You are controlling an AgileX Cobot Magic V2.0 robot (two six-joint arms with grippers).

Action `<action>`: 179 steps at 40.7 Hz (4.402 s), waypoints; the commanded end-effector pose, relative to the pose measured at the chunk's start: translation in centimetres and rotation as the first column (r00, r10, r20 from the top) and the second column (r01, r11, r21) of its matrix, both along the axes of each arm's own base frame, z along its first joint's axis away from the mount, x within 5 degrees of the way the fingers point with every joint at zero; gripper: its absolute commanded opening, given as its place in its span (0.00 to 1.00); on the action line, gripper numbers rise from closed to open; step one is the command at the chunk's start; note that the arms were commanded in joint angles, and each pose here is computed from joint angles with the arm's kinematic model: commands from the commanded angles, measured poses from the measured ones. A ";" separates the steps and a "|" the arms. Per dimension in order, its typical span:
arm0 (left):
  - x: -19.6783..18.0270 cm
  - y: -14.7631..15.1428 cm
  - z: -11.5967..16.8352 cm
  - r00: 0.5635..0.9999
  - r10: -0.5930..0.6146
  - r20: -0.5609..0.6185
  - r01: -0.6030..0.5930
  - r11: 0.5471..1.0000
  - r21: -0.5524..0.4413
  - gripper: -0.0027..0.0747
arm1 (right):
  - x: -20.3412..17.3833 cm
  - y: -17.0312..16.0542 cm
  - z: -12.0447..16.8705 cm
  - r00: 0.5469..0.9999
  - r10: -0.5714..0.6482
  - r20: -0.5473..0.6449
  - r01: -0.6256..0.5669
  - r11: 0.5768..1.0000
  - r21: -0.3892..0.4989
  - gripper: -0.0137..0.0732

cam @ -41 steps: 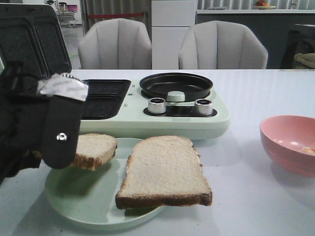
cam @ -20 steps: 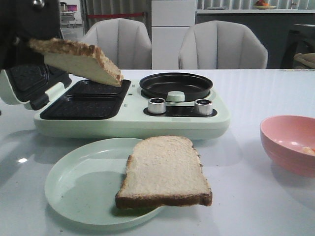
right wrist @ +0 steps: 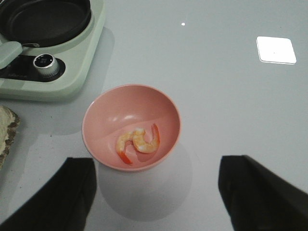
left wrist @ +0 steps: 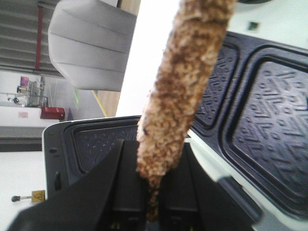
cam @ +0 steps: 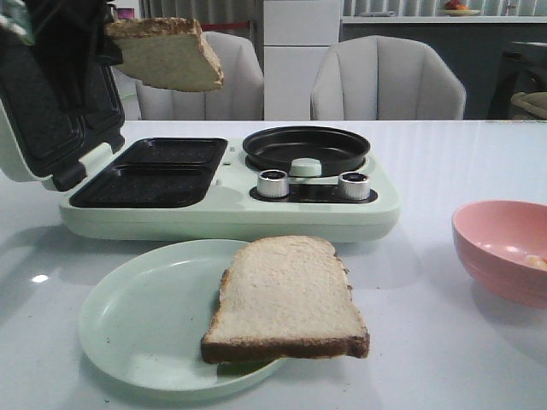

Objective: Make breakfast with bread and shrimp
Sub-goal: 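Lift the bread with the left gripper and lay it in the sandwich maker, then withdraw the left gripper from the sandwich maker, then reach the right gripper down and grasp the remaining bread slice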

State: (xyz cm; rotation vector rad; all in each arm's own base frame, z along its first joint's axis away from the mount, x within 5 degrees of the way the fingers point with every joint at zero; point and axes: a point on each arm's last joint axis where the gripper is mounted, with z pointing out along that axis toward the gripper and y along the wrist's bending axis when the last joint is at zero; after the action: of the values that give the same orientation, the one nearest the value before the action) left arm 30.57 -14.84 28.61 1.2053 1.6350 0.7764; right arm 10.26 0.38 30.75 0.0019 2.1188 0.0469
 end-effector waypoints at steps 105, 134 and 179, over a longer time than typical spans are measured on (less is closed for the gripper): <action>-15.3 4.3 4.8 0.870 0.040 -0.491 -0.378 0.693 -0.613 0.67 | 0.5 0.0 1.4 0.996 -0.004 0.093 0.004 1.000 0.000 0.87; -22.4 8.7 3.0 0.844 -0.121 -0.522 -0.385 0.542 -0.747 0.67 | 0.7 0.5 0.5 0.997 0.001 0.082 -0.009 0.995 0.101 0.87; -22.4 8.7 3.0 0.844 -0.121 -0.522 -0.385 0.542 -0.747 0.67 | 14.4 14.2 -11.9 0.760 0.484 -0.434 -0.190 0.804 0.563 0.87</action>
State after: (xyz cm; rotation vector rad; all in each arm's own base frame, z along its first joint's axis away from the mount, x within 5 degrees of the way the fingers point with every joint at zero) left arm 8.02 -5.85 30.34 0.5665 2.2610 -0.3173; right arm 23.47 13.94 17.99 -0.0977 2.6537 0.8916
